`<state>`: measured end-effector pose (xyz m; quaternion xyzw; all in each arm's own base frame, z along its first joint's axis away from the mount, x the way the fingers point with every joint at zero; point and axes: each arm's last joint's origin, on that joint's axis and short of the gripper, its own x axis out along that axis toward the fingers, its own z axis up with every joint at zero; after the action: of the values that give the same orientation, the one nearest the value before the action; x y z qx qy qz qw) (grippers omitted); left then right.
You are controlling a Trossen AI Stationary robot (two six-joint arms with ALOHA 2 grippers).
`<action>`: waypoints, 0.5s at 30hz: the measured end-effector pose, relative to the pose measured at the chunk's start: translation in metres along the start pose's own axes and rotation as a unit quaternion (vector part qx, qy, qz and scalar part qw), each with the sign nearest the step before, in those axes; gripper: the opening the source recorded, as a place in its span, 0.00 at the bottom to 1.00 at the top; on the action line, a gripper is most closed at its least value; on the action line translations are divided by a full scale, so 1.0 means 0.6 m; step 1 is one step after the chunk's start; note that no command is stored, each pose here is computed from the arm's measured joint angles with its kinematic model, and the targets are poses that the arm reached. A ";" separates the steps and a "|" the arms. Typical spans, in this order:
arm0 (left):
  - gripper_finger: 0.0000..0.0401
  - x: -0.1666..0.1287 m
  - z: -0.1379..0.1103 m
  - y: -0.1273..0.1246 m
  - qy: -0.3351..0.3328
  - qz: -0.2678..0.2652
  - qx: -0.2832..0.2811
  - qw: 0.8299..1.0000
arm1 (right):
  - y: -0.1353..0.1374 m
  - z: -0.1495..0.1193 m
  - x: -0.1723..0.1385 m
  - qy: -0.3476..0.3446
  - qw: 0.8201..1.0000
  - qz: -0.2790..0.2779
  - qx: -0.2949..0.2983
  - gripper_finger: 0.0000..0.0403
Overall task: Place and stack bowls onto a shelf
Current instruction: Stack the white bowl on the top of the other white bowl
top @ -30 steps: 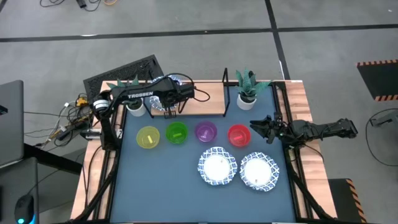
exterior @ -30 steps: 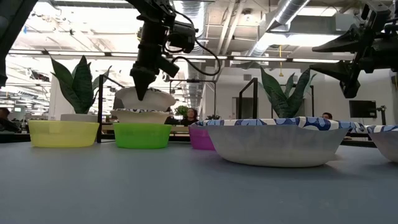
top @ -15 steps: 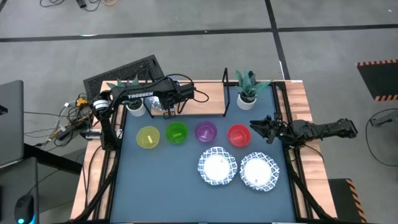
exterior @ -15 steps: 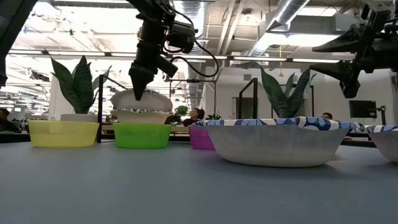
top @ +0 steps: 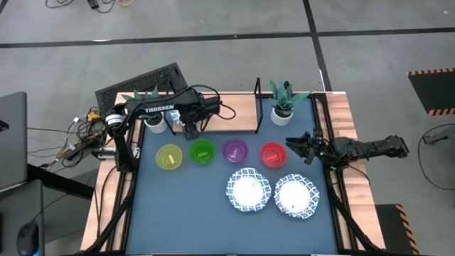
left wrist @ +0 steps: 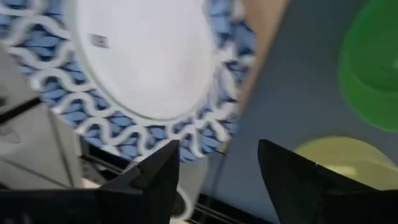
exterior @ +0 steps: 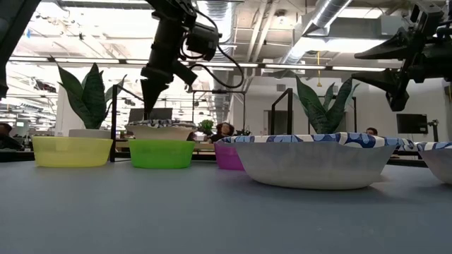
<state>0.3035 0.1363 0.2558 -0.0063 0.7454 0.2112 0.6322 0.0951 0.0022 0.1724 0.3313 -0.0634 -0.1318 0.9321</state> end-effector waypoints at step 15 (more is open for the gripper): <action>0.52 -0.069 0.004 -0.023 -0.085 -0.162 0.012 0.983 | 0.000 0.000 0.000 0.000 1.000 0.000 0.000 0.53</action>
<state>0.3177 0.1134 0.2907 -0.1019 0.6803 0.0968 0.7194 0.0951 0.0022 0.1724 0.3315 -0.0634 -0.1318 0.9321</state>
